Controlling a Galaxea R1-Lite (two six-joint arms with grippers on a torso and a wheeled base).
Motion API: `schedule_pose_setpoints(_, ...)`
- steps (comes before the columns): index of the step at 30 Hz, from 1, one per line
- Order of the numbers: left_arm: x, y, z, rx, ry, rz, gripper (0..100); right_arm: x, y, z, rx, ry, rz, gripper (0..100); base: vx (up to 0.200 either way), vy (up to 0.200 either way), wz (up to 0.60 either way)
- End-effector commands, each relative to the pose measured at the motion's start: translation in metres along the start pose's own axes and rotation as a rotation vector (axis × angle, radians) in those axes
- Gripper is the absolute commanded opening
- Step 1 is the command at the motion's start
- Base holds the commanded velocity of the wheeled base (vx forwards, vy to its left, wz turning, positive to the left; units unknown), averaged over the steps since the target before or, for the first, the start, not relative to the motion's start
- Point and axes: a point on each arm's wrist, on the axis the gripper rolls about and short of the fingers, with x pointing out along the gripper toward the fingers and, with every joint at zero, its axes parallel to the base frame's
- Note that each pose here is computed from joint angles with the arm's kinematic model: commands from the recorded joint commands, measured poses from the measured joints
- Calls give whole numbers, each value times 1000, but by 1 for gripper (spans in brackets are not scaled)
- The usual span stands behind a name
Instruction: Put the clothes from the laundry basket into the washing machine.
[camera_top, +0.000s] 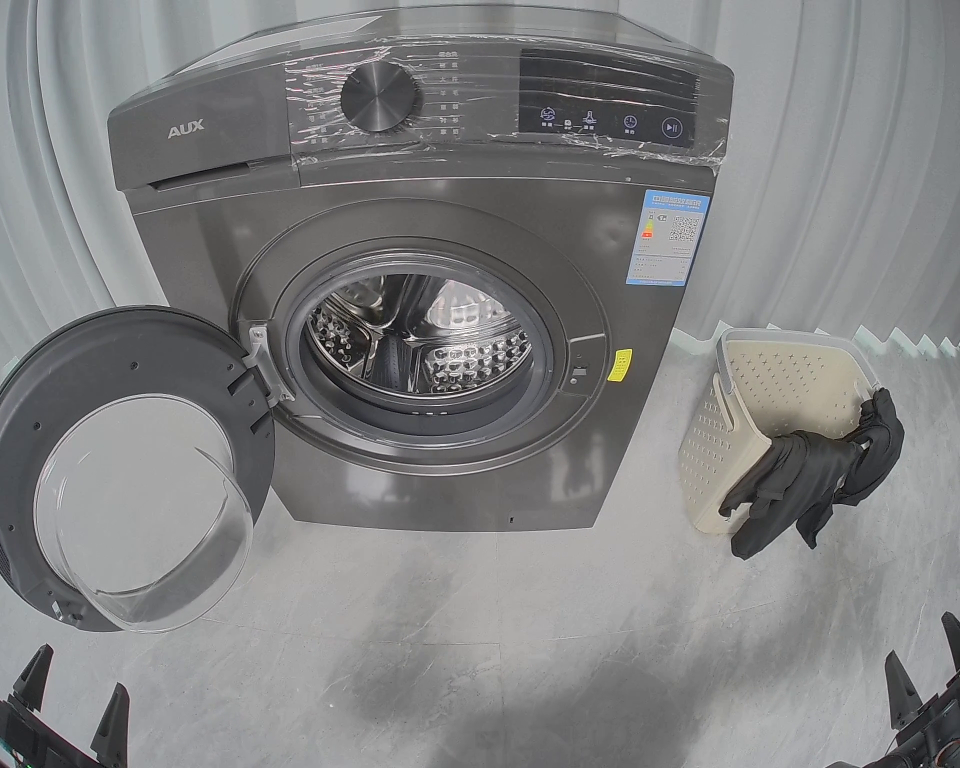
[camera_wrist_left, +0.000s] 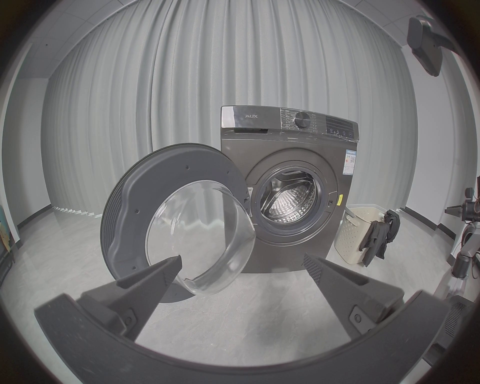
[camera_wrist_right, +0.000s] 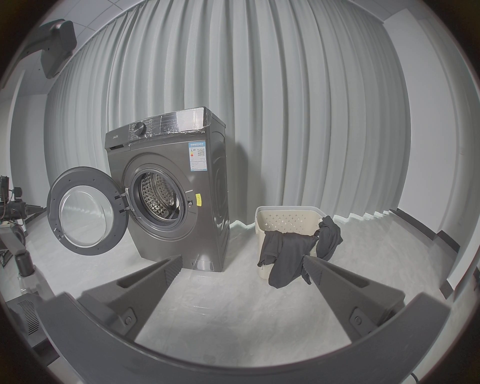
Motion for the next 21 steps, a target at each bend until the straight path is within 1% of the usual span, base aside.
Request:
schedule_pose_setpoints(1,0,0,-5,0,1,0,100,1,0,-5,0,8,1,100,0,-200,0)
schedule_pose_setpoints(21,0,0,-5,0,1,0,100,1,0,-5,0,8,2,100,0,-200,0)
